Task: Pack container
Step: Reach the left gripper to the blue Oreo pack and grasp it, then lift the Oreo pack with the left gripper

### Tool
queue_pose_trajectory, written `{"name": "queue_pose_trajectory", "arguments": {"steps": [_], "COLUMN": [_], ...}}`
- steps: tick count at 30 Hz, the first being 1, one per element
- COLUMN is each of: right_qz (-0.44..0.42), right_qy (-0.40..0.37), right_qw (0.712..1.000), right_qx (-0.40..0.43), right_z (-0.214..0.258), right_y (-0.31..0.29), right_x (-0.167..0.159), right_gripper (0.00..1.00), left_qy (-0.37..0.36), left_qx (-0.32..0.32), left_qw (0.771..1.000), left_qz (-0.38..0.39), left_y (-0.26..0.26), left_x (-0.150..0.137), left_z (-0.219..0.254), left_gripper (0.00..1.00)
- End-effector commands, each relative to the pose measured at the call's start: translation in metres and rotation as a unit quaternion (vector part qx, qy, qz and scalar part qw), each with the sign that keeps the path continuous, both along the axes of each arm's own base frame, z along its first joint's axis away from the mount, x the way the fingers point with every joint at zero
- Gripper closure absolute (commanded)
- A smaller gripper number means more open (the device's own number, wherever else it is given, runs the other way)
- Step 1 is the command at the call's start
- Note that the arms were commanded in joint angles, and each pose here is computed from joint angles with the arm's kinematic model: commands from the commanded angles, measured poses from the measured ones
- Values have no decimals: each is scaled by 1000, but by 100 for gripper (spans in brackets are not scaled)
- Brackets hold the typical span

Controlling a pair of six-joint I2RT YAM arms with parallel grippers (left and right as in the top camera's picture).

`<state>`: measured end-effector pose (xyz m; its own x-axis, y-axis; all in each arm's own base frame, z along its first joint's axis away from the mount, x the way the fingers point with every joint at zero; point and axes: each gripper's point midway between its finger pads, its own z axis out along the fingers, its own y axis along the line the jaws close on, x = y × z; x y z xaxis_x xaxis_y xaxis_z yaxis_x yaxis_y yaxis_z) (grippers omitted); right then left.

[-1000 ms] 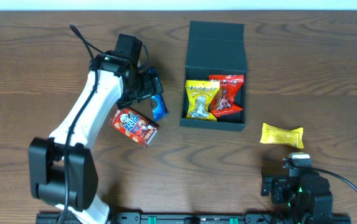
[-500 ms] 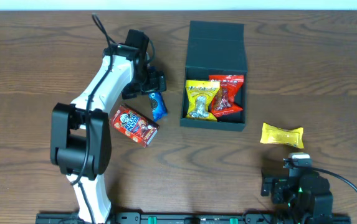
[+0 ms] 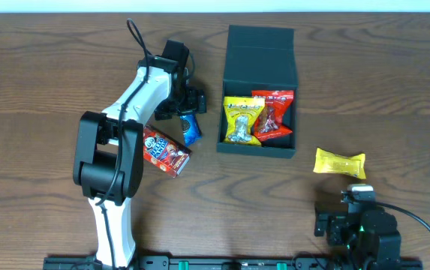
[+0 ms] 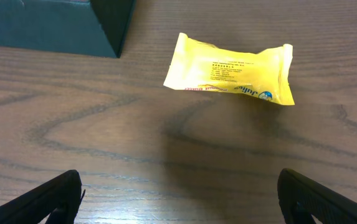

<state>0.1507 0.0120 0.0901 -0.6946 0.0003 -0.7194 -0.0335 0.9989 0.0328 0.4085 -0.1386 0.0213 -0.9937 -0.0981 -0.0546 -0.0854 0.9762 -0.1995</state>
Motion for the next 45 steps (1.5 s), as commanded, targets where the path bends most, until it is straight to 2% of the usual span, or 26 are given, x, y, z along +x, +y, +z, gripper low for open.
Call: {"name": "queue_pose_trajectory", "arguments": {"steps": [1,4,18,21,22,24,28,40,45], "right_qz": [0,0,0,0,0,0,0,0,0], "right_qy": [5,5,5,5,5,5,5,5,5], "right_qw": [1000,1000,1000,1000,1000,1000,1000,1000,1000], "right_qx": [-2,-2,-2,-2,-2,-2,-2,-2,-2], "right_z": [-3,-3,-3,-3,-3,-3,-3,-3,-3], "right_y": [-1,-1,-1,-1,-1,-1,-1,-1,-1], "right_x": [-1,-1,-1,-1,-1,-1,-1,-1,-1], "right_gripper": [1,1,1,1,1,1,1,1,1], "left_qy": [-12,-18,-3,-4,-4,-5,-7,-7,-6], "left_qx": [6,1,15,22,22,23,27,29,29], "left_qw": [1000,999,999,999,999,999,999,999,999], "left_qz": [22,40,30,35,36,36,37,37,37], "left_y": [0,-3,-9,-5,-5,-4,-3,-2,-2], "left_x": [10,14,7,8,8,9,9,9,9], "left_z": [2,2,-13,-13,-13,-13,-14,-14,-14], "left_gripper": [4,4,4,0,6,13,19,28,38]}}
